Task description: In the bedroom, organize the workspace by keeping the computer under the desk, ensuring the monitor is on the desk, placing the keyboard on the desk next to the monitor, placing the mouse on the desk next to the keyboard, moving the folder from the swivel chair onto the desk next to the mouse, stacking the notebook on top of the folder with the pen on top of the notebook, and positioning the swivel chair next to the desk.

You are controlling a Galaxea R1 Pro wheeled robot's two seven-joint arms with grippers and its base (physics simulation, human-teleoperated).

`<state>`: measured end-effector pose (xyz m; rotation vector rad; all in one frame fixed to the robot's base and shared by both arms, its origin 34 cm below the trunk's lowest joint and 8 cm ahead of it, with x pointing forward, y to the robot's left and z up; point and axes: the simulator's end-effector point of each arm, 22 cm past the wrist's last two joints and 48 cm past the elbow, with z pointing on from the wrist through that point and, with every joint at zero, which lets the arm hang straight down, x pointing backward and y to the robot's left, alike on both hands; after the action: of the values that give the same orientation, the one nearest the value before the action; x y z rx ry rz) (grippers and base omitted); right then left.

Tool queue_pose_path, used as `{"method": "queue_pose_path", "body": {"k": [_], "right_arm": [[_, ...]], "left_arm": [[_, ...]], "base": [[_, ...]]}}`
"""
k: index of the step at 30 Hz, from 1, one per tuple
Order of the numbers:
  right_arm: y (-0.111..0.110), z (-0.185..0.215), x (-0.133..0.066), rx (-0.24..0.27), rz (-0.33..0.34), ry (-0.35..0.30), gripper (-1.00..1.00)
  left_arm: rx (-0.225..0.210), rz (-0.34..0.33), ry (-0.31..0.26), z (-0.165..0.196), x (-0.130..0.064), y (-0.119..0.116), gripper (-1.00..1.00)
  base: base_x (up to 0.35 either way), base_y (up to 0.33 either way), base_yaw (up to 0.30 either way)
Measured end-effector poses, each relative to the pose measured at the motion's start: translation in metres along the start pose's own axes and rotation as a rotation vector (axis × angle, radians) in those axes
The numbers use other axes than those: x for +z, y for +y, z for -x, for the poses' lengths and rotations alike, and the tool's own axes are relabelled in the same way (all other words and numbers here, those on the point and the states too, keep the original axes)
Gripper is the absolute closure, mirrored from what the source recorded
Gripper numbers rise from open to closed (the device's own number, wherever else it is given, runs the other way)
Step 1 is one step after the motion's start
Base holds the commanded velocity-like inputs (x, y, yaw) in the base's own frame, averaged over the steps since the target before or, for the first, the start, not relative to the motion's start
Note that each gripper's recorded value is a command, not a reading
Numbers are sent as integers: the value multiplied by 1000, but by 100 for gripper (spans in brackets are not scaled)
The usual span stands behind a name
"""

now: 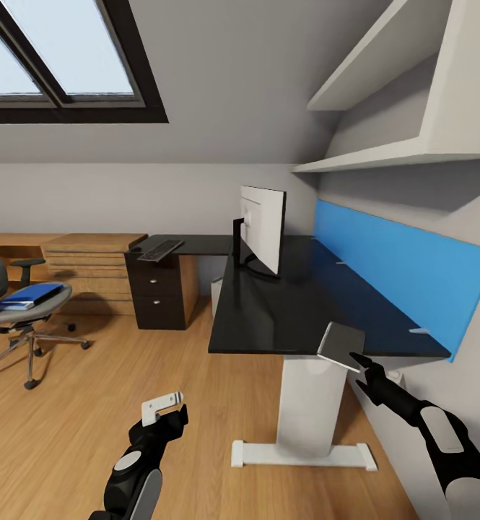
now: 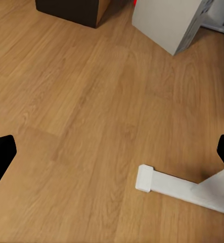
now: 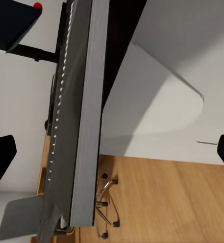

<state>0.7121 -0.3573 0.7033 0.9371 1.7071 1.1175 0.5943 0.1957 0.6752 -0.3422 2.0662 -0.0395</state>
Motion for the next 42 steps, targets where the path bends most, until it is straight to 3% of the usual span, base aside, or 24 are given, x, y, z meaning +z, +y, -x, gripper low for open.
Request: {"method": "queue_pose_path", "body": {"k": [22, 23, 42], "right_arm": [[6, 2, 0, 1, 2, -1, -100], [6, 2, 0, 1, 2, -1, 100], [13, 4, 0, 7, 12, -1, 100]], "left_arm": [[0, 1, 4, 4, -2, -1, -100], [0, 1, 4, 4, -2, -1, -100], [2, 3, 10, 5, -2, -2, -100]], "base": [[26, 11, 0], [0, 0, 0], [0, 0, 0]]}}
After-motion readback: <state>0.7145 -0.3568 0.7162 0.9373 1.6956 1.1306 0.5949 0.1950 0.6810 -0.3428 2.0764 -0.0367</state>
